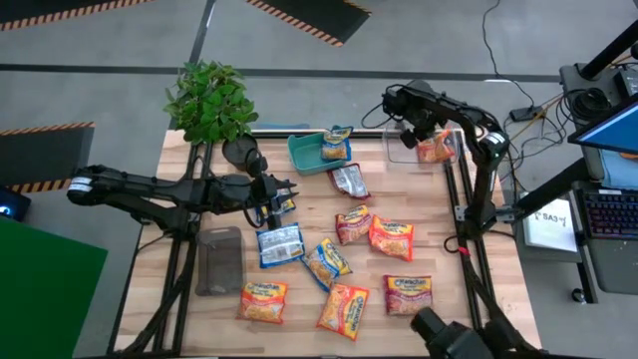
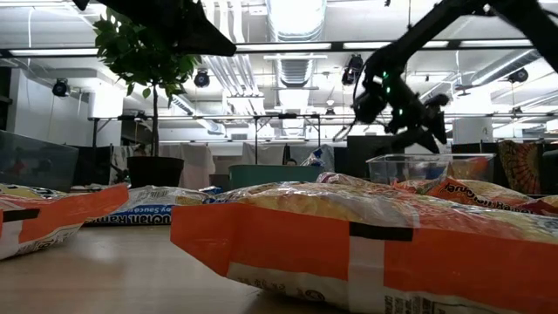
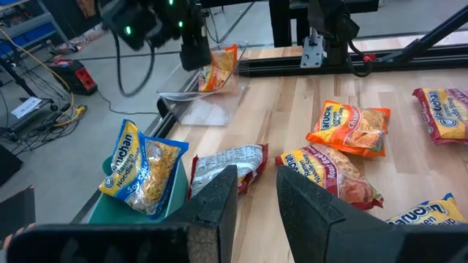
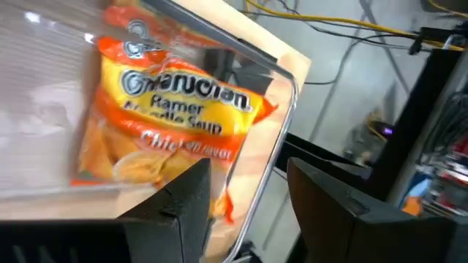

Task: Sort Maruchan noodles
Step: Put the middle red noodle pack into the black bin

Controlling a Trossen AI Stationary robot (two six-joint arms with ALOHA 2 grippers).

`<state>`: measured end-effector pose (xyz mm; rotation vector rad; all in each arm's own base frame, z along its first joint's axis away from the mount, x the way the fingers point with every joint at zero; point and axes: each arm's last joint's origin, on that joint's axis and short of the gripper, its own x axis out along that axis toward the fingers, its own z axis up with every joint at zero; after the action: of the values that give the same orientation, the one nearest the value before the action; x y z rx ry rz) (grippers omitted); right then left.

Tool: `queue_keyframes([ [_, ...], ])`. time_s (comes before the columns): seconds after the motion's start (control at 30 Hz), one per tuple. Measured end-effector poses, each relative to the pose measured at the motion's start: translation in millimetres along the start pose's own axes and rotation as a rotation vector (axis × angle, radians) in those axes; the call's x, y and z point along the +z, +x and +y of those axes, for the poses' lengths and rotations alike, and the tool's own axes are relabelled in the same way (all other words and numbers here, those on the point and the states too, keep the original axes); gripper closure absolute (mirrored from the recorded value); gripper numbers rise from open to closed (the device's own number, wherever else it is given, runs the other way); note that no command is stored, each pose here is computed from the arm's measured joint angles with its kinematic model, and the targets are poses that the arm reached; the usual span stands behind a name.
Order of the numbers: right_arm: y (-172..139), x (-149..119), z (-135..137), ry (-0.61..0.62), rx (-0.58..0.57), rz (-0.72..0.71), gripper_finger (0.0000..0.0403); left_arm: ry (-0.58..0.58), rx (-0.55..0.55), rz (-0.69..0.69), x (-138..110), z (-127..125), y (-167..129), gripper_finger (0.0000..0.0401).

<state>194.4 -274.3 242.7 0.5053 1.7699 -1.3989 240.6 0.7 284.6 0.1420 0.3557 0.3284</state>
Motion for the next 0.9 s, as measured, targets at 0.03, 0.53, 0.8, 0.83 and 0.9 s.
queue_keyframes([
  [0.03, -6, -4, -2, 0.007, 0.031, -0.012, 0.0232, 0.0, 0.0, 0.0, 0, 0, 0, 0.0322],
  [0.53, -102, -132, 0, -0.092, 0.636, -0.715, 0.0232, -0.071, -0.003, 0.0, 0, 0, 0, 0.0322],
  [0.8, -70, -207, 33, -0.195, 0.988, -1.004, 0.0232, -0.122, -0.003, 0.027, -4, -3, 7, 0.0322],
  [0.83, -63, -214, 37, -0.195, 1.022, -1.02, 0.0232, -0.129, -0.003, 0.034, -5, -4, 9, 0.0322],
  [0.9, -51, -225, 45, -0.202, 1.082, -1.046, 0.0232, -0.147, -0.003, 0.047, -8, -6, 14, 0.0322],
])
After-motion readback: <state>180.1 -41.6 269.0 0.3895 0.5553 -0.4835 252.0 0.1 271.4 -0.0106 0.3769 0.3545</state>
